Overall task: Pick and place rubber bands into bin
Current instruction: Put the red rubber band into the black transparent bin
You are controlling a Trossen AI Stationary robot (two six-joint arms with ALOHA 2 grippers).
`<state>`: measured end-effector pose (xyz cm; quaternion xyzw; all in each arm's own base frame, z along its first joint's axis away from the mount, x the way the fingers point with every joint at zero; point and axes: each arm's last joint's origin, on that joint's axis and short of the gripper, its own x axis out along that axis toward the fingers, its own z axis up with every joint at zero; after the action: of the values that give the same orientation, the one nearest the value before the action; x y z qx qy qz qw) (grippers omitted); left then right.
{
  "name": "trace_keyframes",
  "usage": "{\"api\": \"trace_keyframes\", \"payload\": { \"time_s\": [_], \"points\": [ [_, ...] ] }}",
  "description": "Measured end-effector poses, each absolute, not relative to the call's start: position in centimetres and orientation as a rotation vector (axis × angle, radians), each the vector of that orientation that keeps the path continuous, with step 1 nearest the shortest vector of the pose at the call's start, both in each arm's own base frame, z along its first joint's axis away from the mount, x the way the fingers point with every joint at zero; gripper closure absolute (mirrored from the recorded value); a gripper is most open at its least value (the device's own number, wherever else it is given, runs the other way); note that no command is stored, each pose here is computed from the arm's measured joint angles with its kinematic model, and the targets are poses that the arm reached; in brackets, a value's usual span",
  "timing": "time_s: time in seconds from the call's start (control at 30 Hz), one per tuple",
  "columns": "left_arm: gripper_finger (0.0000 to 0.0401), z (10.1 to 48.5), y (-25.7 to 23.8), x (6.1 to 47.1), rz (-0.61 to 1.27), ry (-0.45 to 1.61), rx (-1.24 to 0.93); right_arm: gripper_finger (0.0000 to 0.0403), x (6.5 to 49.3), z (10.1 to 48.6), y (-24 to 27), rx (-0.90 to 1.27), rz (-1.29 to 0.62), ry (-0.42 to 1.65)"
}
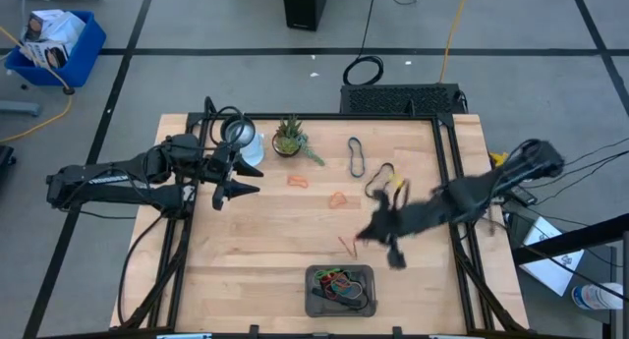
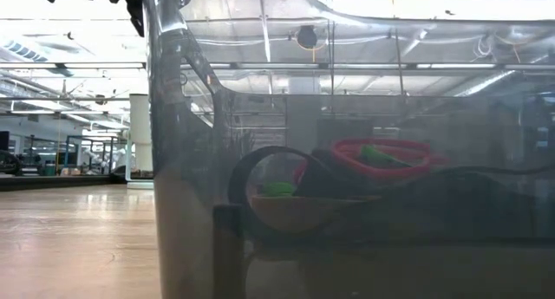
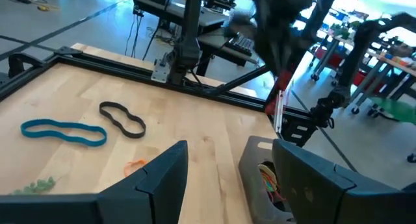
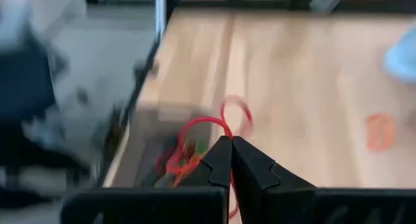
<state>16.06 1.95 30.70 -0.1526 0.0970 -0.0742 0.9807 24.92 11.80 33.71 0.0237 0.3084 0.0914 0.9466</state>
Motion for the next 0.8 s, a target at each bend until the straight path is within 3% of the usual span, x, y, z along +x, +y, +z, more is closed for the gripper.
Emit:
{"api": "trace_keyframes", "payload": {
  "time_s": [0.43,0.8],
  "points": [
    [0.0171,30.7,2.0,16.1,-0.148,0.197,-0.322,0.0403,28.5,23.2,19.1,-0.087,0.231,0.977],
    [0.0171,30.7,1.9,16.1,-0.148,0.197,-0.322,0.0399,29.0,22.5,19.9,-0.032,0.274,0.980]
  ]
}}
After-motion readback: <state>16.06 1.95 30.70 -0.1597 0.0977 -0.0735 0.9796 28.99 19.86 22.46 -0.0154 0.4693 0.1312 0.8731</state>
